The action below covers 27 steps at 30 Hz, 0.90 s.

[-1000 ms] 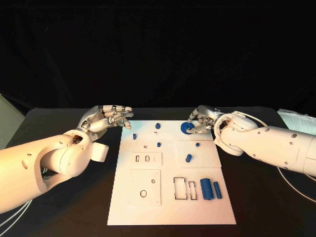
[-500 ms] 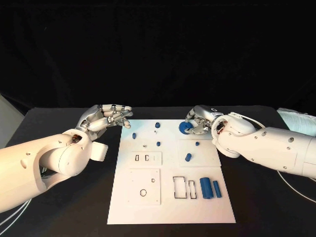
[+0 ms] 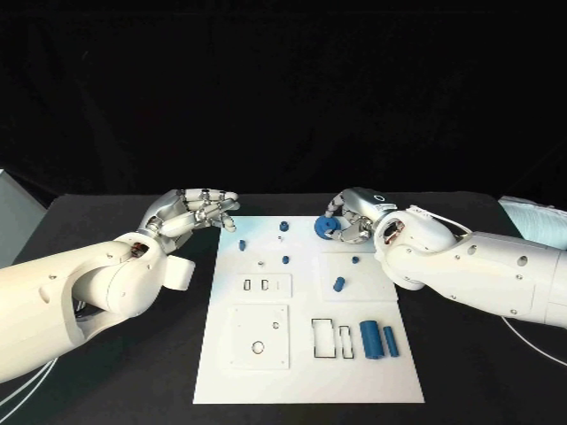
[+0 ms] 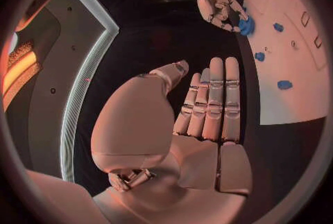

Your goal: Assemble the parts on the task board

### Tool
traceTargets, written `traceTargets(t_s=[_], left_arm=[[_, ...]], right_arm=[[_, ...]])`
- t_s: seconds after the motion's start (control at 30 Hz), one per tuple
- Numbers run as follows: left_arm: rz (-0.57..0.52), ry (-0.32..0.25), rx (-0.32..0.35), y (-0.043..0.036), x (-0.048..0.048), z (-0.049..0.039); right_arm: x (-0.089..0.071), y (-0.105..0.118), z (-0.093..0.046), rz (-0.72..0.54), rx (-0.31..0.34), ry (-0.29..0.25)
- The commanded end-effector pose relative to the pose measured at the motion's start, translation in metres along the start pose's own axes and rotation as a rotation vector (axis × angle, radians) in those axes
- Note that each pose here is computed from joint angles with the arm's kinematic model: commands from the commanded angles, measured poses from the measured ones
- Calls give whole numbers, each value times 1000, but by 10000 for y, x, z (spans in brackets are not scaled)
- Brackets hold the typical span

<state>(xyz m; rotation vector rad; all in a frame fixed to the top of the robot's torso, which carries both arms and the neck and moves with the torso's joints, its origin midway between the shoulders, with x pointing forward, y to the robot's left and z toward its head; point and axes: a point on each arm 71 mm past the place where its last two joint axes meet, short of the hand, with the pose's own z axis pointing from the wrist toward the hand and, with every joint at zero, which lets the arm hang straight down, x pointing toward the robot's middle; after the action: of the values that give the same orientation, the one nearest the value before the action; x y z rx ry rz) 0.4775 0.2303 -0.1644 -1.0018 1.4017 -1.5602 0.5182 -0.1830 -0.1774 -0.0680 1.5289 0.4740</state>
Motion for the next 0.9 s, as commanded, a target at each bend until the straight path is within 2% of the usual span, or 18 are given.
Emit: traceTargets(t_s=[0.03, 0.43, 0.6, 0.9], left_arm=[[-6, 24, 8, -14, 37, 6], [-10, 31, 9, -16, 62, 7], [-11, 33, 9, -17, 71, 8], [-11, 33, 9, -18, 75, 7]], right_arm=[[-43, 120, -9, -23, -49, -57], [38, 539, 62, -9, -144, -51], [102, 657, 103, -6, -162, -35], [171, 730, 158, -14, -163, -11]])
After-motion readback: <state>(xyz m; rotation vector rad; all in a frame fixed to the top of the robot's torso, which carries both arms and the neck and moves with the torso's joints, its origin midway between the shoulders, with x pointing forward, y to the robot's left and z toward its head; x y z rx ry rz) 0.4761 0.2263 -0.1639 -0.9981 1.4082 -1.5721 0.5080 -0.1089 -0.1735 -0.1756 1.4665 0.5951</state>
